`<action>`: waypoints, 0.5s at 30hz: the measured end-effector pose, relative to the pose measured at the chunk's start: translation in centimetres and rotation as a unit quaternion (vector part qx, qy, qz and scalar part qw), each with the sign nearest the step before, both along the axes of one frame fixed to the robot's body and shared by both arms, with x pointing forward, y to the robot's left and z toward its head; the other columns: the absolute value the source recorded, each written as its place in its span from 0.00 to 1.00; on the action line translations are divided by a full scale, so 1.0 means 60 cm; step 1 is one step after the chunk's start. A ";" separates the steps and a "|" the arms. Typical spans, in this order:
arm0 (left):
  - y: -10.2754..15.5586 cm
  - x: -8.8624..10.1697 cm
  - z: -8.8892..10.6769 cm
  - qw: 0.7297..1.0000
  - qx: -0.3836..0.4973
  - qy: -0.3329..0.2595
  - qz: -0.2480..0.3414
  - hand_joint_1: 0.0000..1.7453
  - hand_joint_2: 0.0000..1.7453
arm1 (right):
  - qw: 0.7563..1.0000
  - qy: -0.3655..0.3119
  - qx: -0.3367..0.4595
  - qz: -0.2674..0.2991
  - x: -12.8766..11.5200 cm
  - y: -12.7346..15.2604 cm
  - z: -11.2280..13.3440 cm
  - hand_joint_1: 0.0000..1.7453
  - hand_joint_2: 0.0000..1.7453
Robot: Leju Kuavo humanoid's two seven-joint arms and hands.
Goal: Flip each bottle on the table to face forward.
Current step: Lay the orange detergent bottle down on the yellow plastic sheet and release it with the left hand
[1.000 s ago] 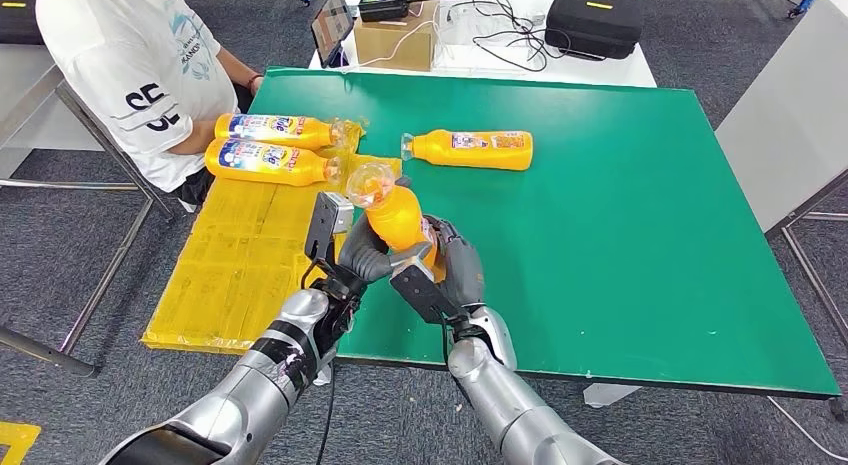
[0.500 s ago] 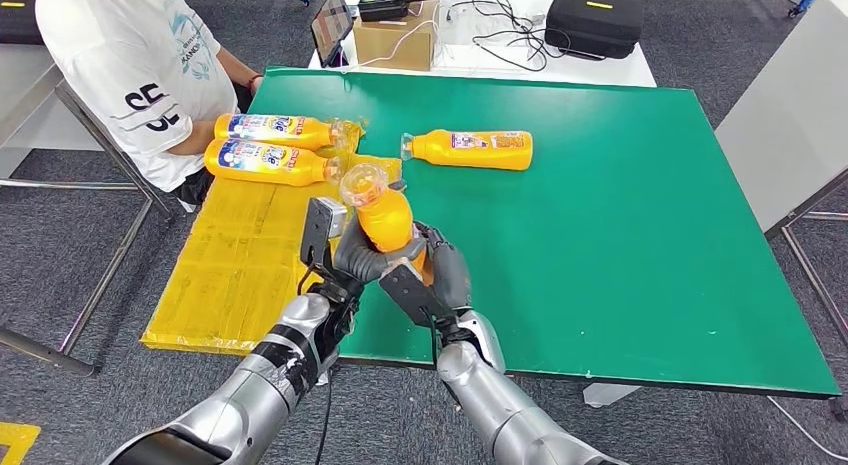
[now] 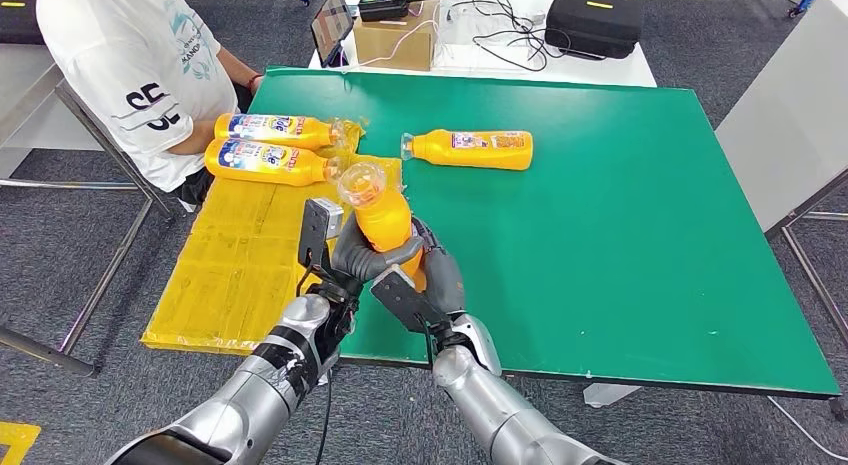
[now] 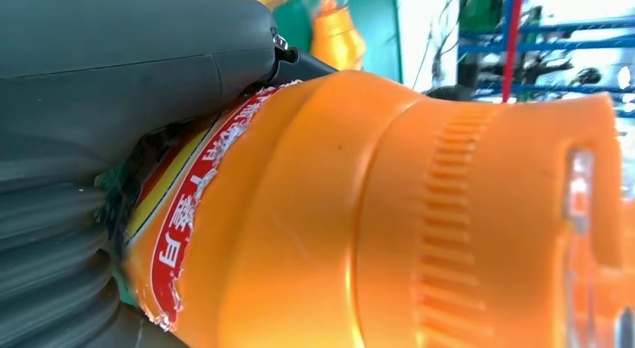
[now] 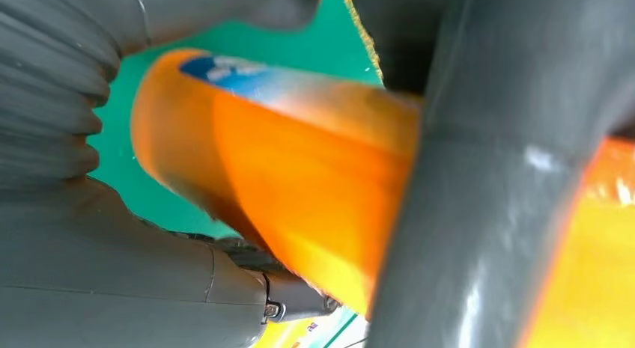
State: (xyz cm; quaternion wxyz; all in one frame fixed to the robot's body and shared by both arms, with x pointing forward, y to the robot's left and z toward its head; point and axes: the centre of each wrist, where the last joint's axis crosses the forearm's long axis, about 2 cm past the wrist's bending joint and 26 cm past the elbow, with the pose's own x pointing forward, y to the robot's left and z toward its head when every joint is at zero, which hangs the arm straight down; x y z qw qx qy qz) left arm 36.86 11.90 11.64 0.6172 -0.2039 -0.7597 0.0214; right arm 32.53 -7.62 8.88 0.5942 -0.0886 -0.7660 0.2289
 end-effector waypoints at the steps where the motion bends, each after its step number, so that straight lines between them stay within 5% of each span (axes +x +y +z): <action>1: 0.000 0.001 0.003 1.000 -0.002 -0.003 0.011 1.00 1.00 | 1.000 -0.001 0.003 -0.002 0.000 0.000 0.000 0.00 1.00; 8: 0.015 0.012 0.020 0.996 -0.022 -0.022 0.086 1.00 1.00 | 1.000 0.004 0.019 -0.023 0.000 -0.014 -0.007 0.00 1.00; 15: 0.072 0.027 0.014 0.987 0.024 -0.048 0.148 1.00 1.00 | 0.998 -0.004 0.037 -0.053 0.007 -0.046 -0.010 0.00 1.00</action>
